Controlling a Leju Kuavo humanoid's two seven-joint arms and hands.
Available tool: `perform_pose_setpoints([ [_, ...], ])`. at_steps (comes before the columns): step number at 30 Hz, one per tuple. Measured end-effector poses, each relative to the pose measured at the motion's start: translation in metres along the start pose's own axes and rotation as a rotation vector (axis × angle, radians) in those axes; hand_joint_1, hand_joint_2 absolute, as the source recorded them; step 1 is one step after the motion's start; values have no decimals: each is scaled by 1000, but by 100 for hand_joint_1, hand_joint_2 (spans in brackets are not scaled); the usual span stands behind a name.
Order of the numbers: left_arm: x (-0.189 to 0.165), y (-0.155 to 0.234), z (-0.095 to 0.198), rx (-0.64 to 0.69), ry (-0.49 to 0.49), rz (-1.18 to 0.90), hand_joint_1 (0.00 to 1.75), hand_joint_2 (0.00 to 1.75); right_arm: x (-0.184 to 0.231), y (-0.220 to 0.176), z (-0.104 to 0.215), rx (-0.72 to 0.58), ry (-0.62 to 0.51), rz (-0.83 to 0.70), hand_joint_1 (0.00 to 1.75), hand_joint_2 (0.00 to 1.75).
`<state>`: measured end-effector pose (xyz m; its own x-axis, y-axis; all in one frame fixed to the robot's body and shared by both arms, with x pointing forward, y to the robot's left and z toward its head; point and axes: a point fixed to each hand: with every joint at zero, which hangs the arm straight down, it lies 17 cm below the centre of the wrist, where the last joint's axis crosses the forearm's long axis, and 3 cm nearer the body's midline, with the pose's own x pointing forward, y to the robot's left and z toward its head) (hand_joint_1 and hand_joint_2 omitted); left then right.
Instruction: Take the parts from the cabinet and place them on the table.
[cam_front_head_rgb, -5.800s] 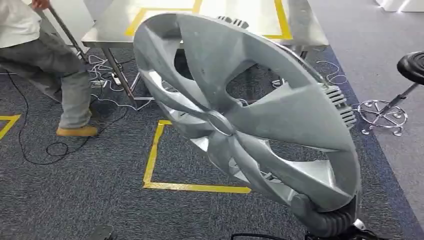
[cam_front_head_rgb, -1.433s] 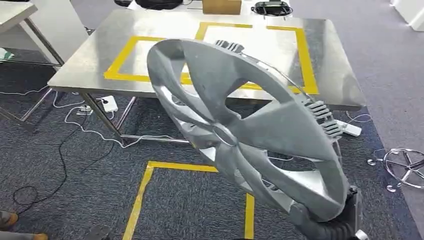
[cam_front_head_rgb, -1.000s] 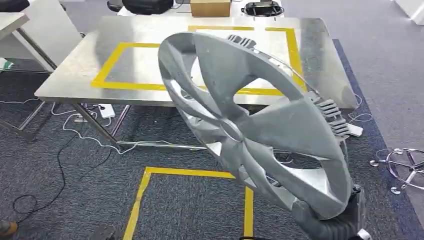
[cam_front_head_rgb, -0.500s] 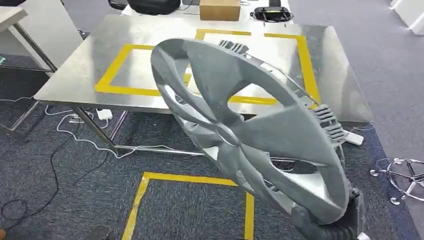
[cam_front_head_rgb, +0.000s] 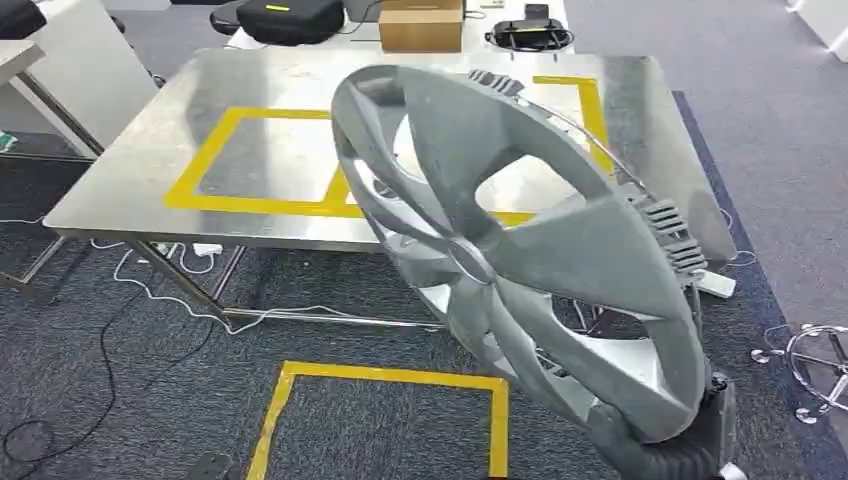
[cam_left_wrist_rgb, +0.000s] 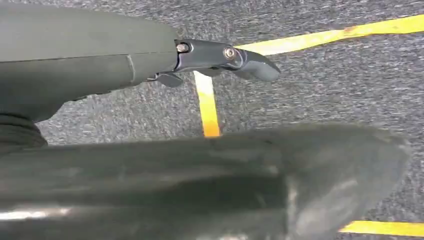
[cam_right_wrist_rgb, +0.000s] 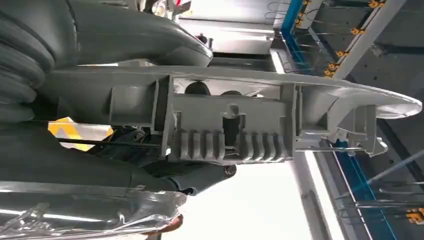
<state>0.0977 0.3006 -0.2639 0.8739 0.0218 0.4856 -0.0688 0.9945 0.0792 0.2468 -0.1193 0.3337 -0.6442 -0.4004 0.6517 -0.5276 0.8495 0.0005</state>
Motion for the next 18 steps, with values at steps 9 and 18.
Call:
perform_pose_setpoints([
  [9,-3,-5,2,-6,6,4,0,0,-1,-1,-2,-4,7,6,175,175],
  [18,-7,-4,3,-4,10,9,0,0,-2,4,-2,-2,10,10,175,175],
])
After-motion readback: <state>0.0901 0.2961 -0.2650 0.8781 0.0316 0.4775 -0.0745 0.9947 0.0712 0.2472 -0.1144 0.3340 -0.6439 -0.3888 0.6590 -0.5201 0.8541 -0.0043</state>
